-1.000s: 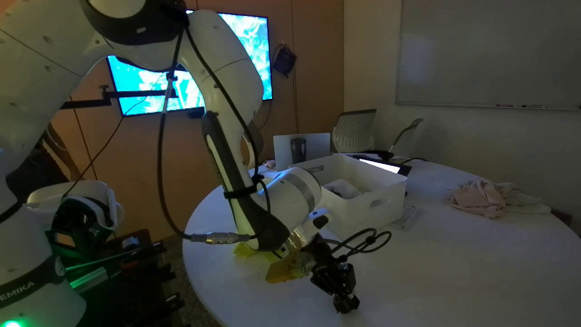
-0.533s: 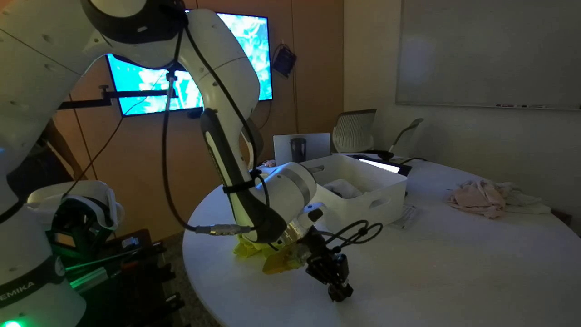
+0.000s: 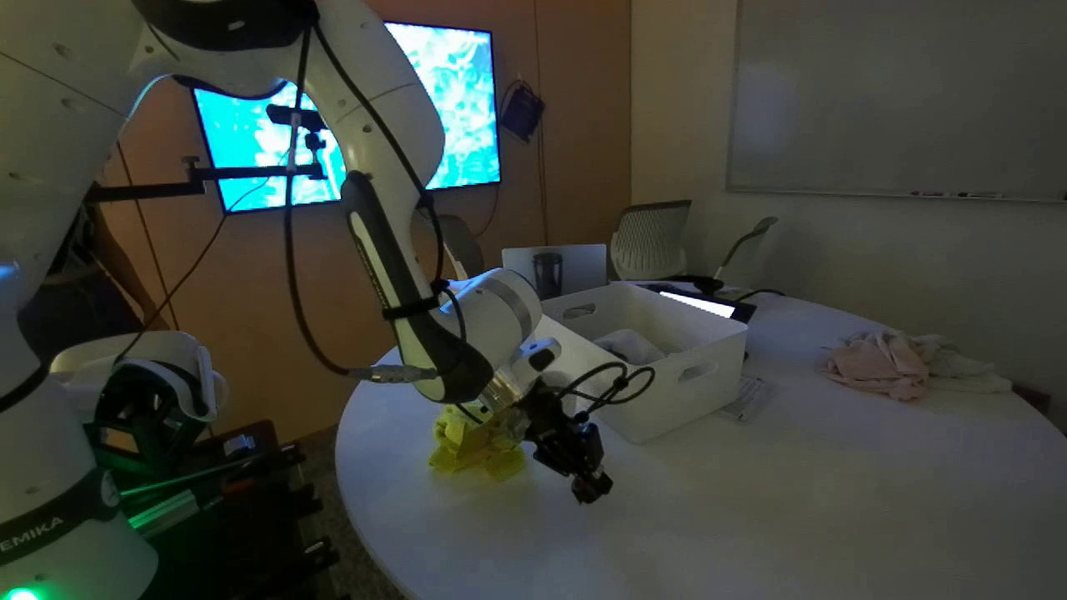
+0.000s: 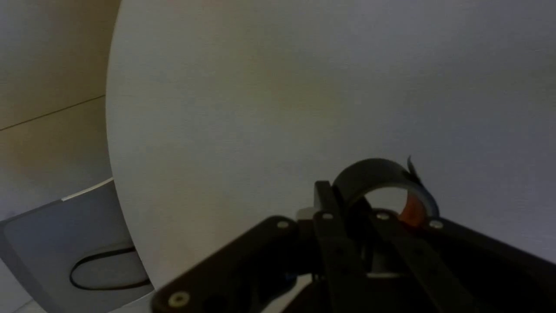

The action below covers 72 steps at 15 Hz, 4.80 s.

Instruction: Put each towel in the white box, and each item from the towel in the white mug

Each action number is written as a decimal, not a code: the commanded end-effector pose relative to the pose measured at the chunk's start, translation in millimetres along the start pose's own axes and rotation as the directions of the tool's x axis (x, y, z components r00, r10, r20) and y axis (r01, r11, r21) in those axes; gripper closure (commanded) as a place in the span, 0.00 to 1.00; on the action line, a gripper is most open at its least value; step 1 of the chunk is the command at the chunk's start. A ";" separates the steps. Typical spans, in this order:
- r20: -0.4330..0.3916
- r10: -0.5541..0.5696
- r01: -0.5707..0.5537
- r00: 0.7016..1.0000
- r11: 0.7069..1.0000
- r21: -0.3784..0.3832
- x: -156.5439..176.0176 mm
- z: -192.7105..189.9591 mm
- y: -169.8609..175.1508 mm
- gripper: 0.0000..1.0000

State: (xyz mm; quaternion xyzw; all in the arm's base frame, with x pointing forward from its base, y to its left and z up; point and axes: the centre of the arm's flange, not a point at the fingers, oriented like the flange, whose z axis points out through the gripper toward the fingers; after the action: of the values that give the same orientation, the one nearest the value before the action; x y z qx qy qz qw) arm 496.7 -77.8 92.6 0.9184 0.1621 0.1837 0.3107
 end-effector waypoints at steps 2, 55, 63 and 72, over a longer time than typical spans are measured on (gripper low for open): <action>-0.059 0.021 -0.023 0.998 0.999 -0.033 1.4 -56.6 -19.7 0.90; -0.171 0.164 -0.145 0.972 0.982 0.117 42.7 -185.3 -20.9 0.90; 0.068 0.028 -0.040 0.997 0.983 0.179 80.4 -149.8 -23.9 0.89; 0.280 -0.065 0.000 0.958 0.974 0.226 180.8 -210.5 -66.9 0.89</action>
State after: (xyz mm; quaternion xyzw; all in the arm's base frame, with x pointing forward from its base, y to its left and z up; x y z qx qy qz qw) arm 514.8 119.9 194.8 0.9634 0.1541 0.0306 0.2174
